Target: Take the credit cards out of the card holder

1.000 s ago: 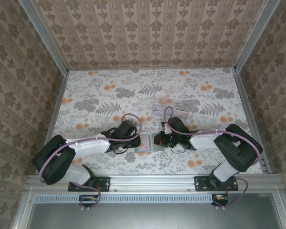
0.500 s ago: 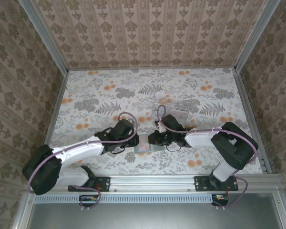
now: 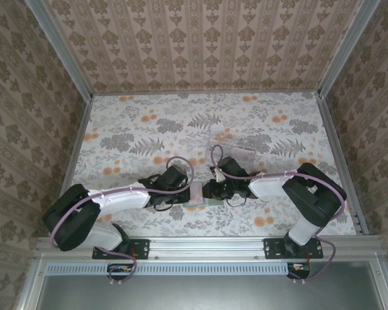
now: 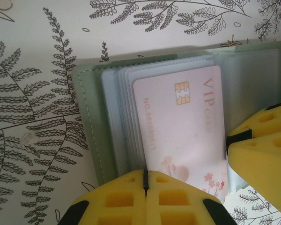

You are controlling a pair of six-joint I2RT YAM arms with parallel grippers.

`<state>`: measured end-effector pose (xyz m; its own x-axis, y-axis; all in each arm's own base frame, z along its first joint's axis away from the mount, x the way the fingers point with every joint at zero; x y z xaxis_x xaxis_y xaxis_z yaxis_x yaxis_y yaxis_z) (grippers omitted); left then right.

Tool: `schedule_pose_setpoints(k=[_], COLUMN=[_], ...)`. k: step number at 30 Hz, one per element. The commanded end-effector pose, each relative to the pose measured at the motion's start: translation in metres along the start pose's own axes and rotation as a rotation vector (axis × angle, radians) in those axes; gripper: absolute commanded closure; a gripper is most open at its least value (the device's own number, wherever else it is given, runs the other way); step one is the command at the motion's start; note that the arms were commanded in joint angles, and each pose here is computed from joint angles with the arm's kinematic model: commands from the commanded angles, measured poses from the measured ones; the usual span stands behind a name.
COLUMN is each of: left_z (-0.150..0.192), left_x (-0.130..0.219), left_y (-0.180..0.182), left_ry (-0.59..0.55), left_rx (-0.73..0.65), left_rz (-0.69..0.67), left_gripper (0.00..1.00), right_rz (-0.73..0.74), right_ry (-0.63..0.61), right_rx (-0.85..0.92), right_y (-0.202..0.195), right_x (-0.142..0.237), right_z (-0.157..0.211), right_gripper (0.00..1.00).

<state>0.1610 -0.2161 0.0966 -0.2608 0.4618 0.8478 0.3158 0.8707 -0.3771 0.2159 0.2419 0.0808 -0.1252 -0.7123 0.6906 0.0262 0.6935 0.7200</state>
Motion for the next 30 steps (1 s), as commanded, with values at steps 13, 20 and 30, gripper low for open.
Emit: schedule_pose_setpoints(k=[13, 20, 30], left_z=[0.007, 0.007, 0.007], left_x=[-0.004, -0.004, -0.004], left_y=[0.005, 0.005, 0.004], left_ry=[0.036, 0.035, 0.036], left_rx=[0.007, 0.007, 0.005], left_rz=[-0.044, -0.047, -0.047], left_gripper=[1.0, 1.0, 1.0], right_rz=[-0.003, 0.022, -0.022], right_ry=[0.017, 0.007, 0.015], right_rx=[0.011, 0.003, -0.008], right_y=[0.003, -0.001, 0.001], right_x=[-0.009, -0.006, -0.009], right_z=[-0.002, 0.0, 0.0], right_gripper=[0.79, 0.78, 1.0])
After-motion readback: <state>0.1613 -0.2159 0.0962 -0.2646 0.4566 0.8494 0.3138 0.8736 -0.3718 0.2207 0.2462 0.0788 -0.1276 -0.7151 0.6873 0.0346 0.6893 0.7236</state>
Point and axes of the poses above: each hand's point on the last joint's axis, 136 mm out from that joint toward the fingers, its own x axis back along the fingers, its own y axis along the line the jaws close on, z = x × y, the point moved 8 cm from there along x, back along the fingers, and after that the axes turned 9 degrees about -x, right-handed, at the moved point
